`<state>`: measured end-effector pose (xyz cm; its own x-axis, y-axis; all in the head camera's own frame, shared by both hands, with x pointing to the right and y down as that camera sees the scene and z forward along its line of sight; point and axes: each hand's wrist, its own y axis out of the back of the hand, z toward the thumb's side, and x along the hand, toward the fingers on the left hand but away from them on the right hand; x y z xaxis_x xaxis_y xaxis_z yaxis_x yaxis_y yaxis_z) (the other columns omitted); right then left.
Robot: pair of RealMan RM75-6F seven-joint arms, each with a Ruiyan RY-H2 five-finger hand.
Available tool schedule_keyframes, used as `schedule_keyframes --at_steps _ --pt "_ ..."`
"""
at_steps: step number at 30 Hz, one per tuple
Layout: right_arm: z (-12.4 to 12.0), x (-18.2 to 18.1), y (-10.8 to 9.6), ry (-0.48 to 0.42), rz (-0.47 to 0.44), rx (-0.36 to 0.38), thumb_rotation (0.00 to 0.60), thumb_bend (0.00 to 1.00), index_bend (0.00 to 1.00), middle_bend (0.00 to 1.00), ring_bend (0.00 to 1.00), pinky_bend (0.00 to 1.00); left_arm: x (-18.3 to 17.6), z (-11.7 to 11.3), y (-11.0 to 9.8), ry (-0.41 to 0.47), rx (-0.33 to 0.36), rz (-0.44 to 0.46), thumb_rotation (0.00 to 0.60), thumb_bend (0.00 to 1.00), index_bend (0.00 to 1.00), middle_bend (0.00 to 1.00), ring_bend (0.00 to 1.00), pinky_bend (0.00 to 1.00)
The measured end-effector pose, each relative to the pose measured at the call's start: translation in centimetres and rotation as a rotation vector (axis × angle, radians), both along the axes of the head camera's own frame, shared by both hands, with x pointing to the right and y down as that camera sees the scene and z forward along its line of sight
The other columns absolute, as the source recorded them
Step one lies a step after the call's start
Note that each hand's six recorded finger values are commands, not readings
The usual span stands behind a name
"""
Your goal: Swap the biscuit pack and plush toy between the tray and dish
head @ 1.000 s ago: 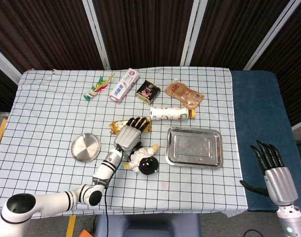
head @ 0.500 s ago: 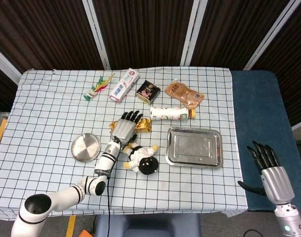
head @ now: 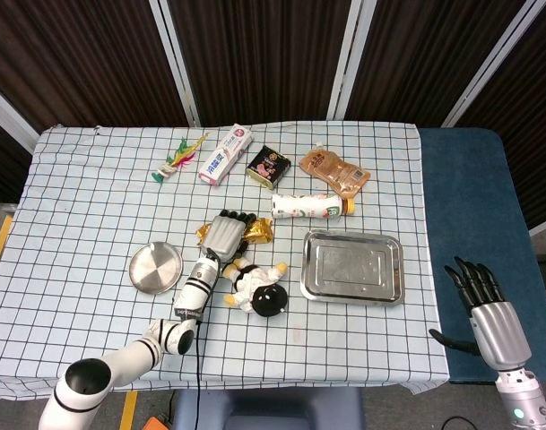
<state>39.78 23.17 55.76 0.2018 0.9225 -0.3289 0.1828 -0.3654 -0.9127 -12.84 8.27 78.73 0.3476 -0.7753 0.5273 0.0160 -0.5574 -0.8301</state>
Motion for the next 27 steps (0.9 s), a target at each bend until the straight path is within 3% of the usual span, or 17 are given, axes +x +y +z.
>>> schedule_keyframes --at_steps 7,15,21,27 --pt "0.0 0.0 0.0 -0.002 -0.002 0.002 0.6 0.06 0.0 0.0 0.0 0.0 -0.3 0.4 0.4 -0.009 0.026 0.016 0.6 0.47 0.39 0.55 0.51 0.54" --pt "0.3 -0.1 0.1 0.007 -0.001 -0.014 0.6 0.06 0.0 0.0 0.0 0.0 -2.3 -0.8 -0.2 -0.009 0.075 -0.003 0.6 0.47 0.41 0.6 0.56 0.59" --pt "0.5 -0.2 0.2 0.016 -0.002 -0.018 0.6 0.06 0.0 0.0 0.0 0.0 -4.0 -3.0 0.0 -0.002 0.1 -0.001 0.6 0.47 0.42 0.6 0.56 0.6" --pt "0.7 -0.1 0.0 0.029 0.005 -0.016 0.6 0.06 0.0 0.0 0.0 0.0 -6.7 -7.2 1.2 0.032 0.111 -0.04 0.6 0.47 0.42 0.61 0.56 0.6"
